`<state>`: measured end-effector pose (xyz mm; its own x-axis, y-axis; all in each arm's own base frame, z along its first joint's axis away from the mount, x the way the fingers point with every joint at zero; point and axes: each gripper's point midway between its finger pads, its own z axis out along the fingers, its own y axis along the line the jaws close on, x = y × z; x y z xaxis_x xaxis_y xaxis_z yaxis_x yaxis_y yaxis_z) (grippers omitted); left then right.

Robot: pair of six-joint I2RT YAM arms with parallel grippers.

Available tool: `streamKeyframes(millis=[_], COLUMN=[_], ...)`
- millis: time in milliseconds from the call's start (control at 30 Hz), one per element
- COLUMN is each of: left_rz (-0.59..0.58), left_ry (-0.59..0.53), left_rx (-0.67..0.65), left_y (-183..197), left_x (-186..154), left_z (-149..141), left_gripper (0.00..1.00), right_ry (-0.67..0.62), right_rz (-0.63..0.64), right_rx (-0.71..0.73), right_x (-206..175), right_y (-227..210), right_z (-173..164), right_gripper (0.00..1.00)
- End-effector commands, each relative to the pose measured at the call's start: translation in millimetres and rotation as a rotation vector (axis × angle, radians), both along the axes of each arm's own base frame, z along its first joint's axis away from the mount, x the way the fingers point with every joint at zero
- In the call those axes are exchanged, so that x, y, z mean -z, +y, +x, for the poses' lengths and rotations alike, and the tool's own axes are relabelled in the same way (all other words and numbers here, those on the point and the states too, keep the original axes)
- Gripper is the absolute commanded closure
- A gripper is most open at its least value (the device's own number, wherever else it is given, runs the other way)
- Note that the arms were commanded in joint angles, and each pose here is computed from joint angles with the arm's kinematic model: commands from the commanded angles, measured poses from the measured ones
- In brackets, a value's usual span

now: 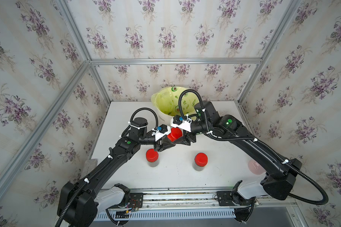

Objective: Empty moldy tea leaves from jars
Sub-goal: Unscrew the lid from the jar.

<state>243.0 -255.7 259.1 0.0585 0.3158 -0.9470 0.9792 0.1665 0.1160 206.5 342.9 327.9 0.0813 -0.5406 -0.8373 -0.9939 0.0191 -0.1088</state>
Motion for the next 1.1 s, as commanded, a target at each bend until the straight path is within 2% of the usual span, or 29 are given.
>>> streamKeyframes(millis=[0,167,267,433,567,1067], left_rz=[-0.004,0.001,0.004,0.007,0.006,0.007], left_ry=[-0.021,-0.025,-0.028,-0.022,-0.02,-0.031], left_rx=[-0.003,-0.014,-0.026,-0.035,-0.033,-0.032], left_y=[0,0,1,1,1,1], left_x=[-5,-5,-5,-5,-5,-5], left_z=[2,4,6,9,8,7], left_gripper=[0.5,0.5,0.5,0.5,0.5,0.49], right_ry=[-0.006,0.048,0.118,0.28,0.36,0.461], right_rz=[0.08,0.166,0.203,0.18,0.144,0.095], right_rx=[0.014,0.092,0.198,0.349,0.445,0.568], right_x=[-17,-39,-45,-35,-25,0], right_y=[2,-5,-12,-19,-23,-11], right_z=[-2,-7,-2,4,10,25], right_gripper=[0.13,0.06,0.03,0.05,0.07,0.12])
